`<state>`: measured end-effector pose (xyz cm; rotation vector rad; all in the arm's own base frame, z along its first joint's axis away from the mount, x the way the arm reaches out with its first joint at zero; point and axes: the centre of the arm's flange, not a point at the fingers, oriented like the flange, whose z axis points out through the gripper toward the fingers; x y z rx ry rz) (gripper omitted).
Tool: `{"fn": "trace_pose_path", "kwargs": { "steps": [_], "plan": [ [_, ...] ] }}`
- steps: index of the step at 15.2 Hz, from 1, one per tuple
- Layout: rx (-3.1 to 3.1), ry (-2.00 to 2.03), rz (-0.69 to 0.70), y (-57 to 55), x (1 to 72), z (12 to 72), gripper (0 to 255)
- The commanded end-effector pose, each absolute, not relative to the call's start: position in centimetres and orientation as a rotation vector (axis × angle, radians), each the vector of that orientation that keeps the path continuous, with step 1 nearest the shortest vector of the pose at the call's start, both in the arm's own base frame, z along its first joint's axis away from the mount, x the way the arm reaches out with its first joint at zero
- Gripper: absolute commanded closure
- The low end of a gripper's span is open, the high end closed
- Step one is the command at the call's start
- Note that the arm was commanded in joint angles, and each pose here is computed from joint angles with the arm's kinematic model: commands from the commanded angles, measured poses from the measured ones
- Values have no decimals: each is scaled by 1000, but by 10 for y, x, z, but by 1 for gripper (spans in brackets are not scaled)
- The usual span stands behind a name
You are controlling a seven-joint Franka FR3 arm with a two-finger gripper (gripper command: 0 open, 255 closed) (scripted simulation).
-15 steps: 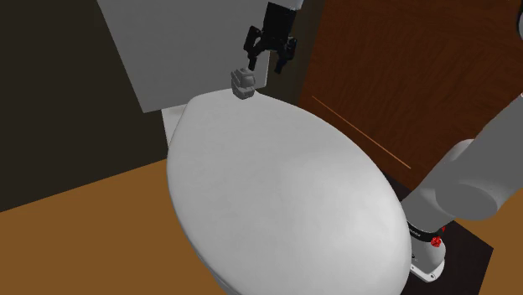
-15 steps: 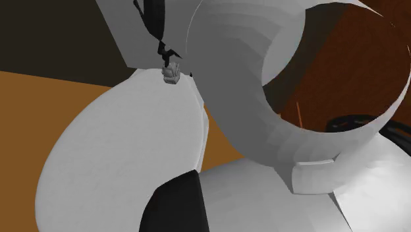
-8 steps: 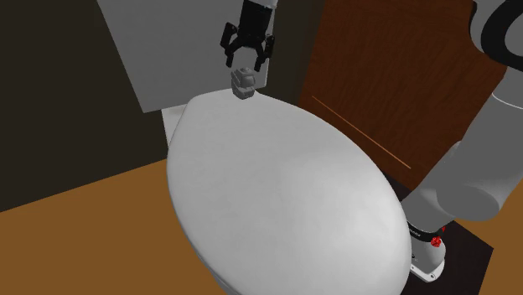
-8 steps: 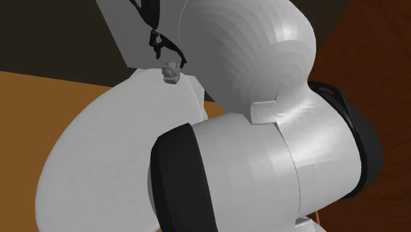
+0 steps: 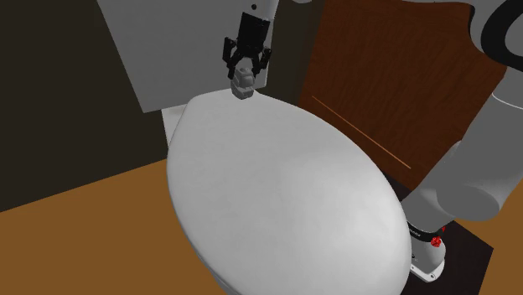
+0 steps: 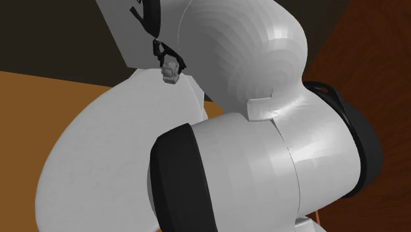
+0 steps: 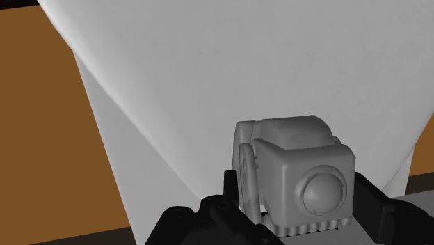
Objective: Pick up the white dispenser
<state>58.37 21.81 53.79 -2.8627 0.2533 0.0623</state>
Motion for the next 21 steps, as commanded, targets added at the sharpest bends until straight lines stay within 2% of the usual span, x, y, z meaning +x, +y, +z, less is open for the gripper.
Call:
{"fn": "trace_pose_path", "kwargs": {
  "steps": [1,8,21],
  "plan": [
    [-2864,254,66,218,584,536,255],
    [-2864,254,66,217,583,537,255],
    [-2864,254,66,217,583,605,255]
  ]
}}
